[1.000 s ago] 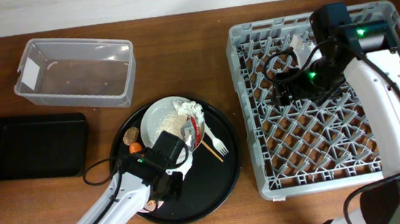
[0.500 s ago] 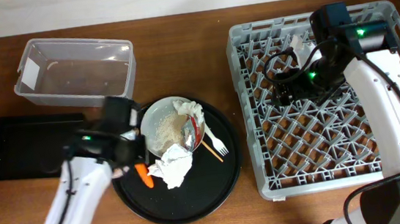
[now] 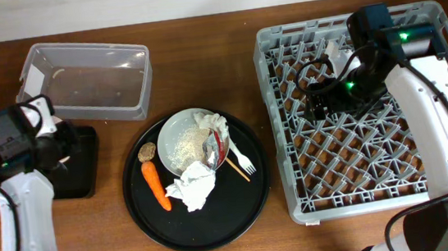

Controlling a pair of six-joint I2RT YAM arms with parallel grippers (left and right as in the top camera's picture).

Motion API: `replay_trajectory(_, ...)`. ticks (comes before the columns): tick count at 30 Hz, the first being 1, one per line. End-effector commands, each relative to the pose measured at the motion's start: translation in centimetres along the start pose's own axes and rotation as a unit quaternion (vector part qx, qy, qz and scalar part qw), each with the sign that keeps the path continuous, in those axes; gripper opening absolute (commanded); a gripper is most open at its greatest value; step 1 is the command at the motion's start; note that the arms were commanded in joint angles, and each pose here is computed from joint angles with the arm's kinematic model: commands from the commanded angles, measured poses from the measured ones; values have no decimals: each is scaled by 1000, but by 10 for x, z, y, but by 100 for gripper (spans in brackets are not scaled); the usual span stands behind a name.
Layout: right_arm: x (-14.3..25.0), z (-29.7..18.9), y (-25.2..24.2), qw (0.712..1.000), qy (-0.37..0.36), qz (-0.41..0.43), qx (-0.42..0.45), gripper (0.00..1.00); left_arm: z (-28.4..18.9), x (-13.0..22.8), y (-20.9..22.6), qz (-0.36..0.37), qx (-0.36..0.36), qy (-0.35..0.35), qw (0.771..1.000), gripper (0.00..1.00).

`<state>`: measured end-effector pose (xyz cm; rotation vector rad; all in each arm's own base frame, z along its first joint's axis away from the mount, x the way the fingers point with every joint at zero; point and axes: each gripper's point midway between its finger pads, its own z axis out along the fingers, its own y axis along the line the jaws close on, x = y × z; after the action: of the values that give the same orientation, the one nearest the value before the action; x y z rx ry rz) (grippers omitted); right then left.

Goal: Sort waste into correct bins and load items into the dishwasher rack
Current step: 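Tip the pink bowl over the black tray, dumping the shells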

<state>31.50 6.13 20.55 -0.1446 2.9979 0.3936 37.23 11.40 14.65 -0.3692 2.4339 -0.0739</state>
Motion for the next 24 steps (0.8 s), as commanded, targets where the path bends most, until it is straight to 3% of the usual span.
replay_trajectory(1, 3, -1, 0, 1000, 3, -3, 4, 96, 16, -13, 13, -30, 86, -23, 996, 0)
replay_trajectory(11, 5, -1, 0, 1000, 6, -2, 4, 95, 25, -32, 90, -94, 149, -111, 978, 0)
replay_trajectory(19, 5, -1, 0, 1000, 6, -2, 4, 95, 6, -42, 88, -76, 307, -184, 931, 0)
replay_trajectory(24, 5, -1, 0, 1000, 6, -2, 4, 95, -8, -48, 81, -49, 356, -210, 909, 0)
